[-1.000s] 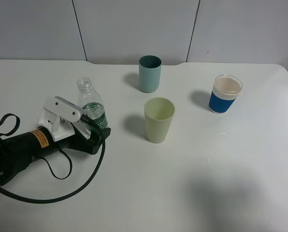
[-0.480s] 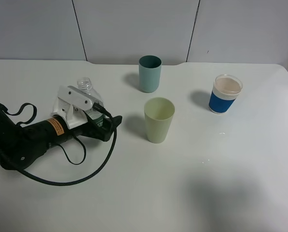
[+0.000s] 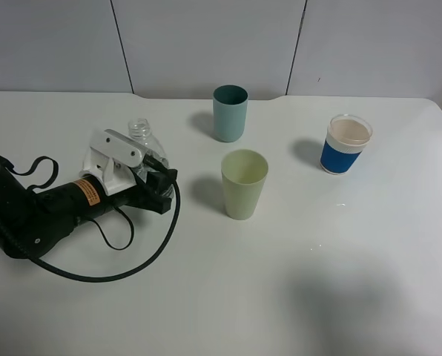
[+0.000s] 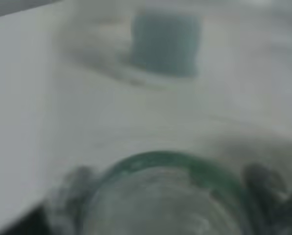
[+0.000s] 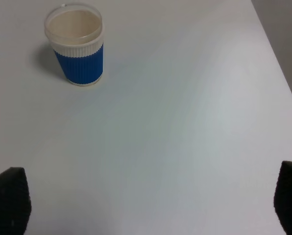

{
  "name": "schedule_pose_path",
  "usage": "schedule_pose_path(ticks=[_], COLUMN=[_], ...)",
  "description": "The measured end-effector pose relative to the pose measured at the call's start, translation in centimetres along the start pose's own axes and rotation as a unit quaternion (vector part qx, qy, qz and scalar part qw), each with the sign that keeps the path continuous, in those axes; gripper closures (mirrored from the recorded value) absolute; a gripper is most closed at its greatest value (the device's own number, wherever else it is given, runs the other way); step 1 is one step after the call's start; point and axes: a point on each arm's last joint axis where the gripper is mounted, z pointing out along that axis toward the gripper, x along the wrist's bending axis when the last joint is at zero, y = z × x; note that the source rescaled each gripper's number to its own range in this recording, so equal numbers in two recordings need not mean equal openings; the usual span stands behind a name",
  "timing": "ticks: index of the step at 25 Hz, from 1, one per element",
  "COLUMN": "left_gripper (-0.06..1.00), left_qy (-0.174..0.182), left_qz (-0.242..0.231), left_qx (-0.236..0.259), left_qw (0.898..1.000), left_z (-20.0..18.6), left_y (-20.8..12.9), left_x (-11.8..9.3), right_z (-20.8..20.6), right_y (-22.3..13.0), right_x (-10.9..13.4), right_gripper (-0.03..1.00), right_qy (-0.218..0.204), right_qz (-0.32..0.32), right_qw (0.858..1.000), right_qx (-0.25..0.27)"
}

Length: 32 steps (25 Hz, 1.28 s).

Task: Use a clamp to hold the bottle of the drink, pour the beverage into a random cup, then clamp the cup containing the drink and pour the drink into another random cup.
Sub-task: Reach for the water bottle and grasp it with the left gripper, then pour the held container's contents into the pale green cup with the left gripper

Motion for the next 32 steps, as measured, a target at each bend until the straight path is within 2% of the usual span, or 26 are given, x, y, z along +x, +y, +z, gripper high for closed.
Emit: schedule_pose_path(ticks=[1,2,3,4,5,6,15,19,22,25,28,31,32], left_gripper=[0.15,0.79,0.94,0.94,0.88,0.87,0.87,0.87,0.87,0.87,0.87,0.87,0.87], left_qy=[0.000,0.000,0.001,0.001,0.001,0.001,0.002,0.012,0.029,0.055,0.086,0.141,0.141], left_qz=[0.000,-0.001,-0.001,-0.001,-0.001,0.000,0.000,-0.002,-0.002,0.005,0.005,0.009,0.009], left_qx=[0.000,0.000,-0.001,-0.001,-0.001,-0.001,-0.002,-0.012,-0.019,-0.001,0.014,0.026,0.026], left_qw=[1.000,1.000,1.000,1.000,1.000,1.000,1.000,1.000,0.999,0.998,0.996,0.990,0.990], left_z=[0.0,0.0,0.0,0.0,0.0,0.0,0.0,-0.4,-1.1,-1.8,-2.6,-4.1,-4.1], left_y=[0.0,0.0,0.0,0.0,0.0,0.0,0.2,1.4,3.3,4.4,5.3,6.9,6.9], left_x=[0.0,0.0,0.0,0.0,0.0,0.0,0.1,0.2,0.4,0.8,1.2,2.0,2.0], right_z=[0.0,0.0,0.0,0.0,0.0,0.0,0.0,0.0,0.0,0.0,0.0,0.0,0.0], right_y=[0.0,0.0,0.0,0.0,0.0,0.0,0.0,0.0,0.0,0.0,0.0,0.0,0.0], right_x=[0.0,0.0,0.0,0.0,0.0,0.0,0.0,0.0,0.0,0.0,0.0,0.0,0.0], right_gripper=[-0.03,-0.03,-0.03,-0.03,-0.03,-0.03,-0.03,-0.03,-0.03,-0.03,-0.03,-0.03,-0.03], right_qy=[0.000,0.000,0.000,0.000,0.000,0.000,0.000,0.000,0.000,0.000,0.000,0.000,0.000], right_qz=[0.000,0.000,0.000,0.000,0.000,0.000,0.000,0.000,0.000,0.000,0.000,0.000,0.000], right_qw=[1.000,1.000,1.000,1.000,1.000,1.000,1.000,1.000,1.000,1.000,1.000,1.000,1.000], right_qx=[0.000,0.000,0.000,0.000,0.000,0.000,0.000,0.000,0.000,0.000,0.000,0.000,0.000])
